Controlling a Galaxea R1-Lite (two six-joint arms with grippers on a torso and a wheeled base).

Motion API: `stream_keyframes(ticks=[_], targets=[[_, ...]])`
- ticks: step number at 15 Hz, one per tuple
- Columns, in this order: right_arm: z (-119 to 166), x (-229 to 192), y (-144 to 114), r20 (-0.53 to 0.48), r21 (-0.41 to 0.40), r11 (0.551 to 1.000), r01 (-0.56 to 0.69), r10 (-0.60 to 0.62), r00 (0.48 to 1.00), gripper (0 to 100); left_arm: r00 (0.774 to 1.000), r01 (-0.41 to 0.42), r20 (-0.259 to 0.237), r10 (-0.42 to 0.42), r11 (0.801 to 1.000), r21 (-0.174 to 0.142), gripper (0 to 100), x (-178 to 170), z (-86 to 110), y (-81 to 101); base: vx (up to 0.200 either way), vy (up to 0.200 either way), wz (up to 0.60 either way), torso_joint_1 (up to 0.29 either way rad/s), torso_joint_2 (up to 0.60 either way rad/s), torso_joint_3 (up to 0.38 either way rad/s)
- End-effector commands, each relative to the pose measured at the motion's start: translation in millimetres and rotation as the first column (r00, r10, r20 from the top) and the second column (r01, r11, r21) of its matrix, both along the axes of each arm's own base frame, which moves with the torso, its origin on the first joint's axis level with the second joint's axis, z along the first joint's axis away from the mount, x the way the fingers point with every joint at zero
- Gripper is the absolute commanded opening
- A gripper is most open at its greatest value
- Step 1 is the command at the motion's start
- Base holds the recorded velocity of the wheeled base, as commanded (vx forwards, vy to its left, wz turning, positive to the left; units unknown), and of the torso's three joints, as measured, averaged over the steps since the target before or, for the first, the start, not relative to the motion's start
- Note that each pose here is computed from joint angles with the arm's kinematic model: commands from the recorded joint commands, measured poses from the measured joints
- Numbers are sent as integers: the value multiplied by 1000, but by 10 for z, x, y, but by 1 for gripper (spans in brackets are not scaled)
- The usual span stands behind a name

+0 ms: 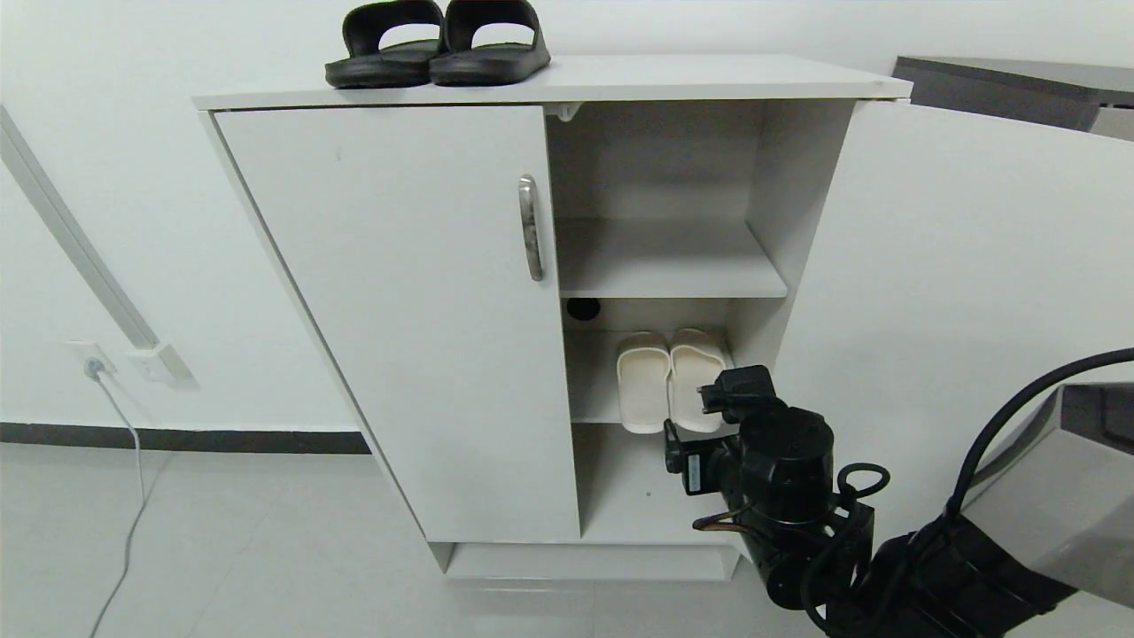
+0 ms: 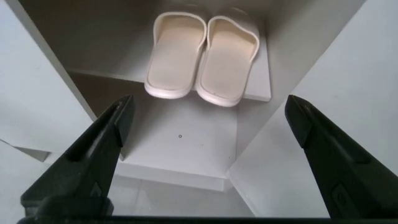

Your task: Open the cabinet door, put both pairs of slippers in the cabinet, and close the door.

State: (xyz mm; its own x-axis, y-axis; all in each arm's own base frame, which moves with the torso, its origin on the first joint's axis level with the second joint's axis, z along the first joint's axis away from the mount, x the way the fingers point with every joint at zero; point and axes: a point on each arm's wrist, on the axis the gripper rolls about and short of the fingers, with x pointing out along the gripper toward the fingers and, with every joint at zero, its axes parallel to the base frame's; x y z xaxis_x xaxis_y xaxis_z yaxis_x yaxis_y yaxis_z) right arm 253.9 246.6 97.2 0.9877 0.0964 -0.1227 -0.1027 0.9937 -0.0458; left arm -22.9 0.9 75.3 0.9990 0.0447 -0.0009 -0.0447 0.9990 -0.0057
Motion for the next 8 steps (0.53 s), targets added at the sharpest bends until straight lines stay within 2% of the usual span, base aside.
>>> stream_keyframes(ticks=[1, 5, 8], targets=[[-23, -3, 0, -5, -6, 1000, -1, 0, 1000, 100, 1000, -1, -1, 1, 1000, -3, 0, 1, 0, 0, 0, 0, 0, -2, 2, 51], [-11, -7, -27, 17, 11, 1000, 3, -3, 1000, 100, 1000, -1, -1, 1, 1000, -3, 0, 1, 0, 0, 0, 0, 0, 0, 0, 0], [-3, -30, -37, 26, 14, 1000, 4, -5, 1000, 100, 1000, -1, -1, 1, 1000, -3, 0, 1, 0, 0, 0, 200, 0, 1, -2, 4]])
